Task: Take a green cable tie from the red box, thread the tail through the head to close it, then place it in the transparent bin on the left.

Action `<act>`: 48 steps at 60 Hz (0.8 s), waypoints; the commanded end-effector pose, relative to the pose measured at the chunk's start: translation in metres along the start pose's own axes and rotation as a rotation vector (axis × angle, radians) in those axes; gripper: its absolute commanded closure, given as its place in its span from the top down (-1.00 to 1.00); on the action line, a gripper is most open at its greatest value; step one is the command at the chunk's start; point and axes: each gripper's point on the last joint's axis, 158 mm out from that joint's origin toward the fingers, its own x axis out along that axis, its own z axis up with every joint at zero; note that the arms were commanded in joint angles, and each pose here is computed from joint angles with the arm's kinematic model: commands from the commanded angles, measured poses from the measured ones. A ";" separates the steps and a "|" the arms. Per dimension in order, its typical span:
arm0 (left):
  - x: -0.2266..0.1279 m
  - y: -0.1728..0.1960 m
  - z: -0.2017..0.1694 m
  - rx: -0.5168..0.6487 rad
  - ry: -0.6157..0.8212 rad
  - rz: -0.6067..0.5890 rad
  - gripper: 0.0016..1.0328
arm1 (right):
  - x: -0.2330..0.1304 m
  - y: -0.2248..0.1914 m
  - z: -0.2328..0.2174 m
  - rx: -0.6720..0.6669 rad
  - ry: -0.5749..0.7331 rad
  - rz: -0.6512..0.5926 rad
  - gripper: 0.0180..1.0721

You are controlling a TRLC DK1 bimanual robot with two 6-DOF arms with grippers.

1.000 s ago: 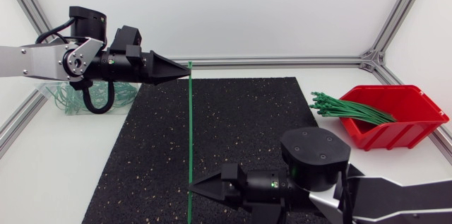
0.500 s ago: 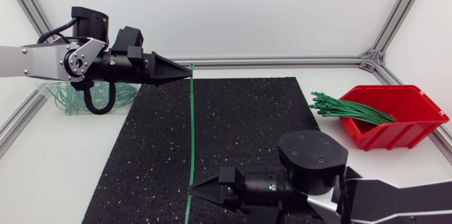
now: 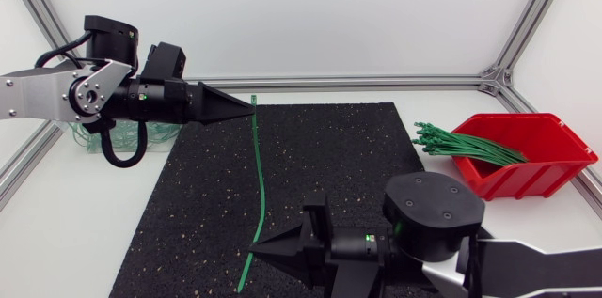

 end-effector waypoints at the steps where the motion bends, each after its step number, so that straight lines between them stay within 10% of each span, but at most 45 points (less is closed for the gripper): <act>1: 0.001 -0.008 -0.012 0.017 0.013 -0.004 -0.92 | -0.003 -0.010 0.007 0.151 -0.022 -0.036 -0.89; 48: 0.013 -0.039 -0.059 0.158 -0.006 -0.059 -0.92 | -0.009 -0.017 0.010 0.912 0.119 0.126 -0.89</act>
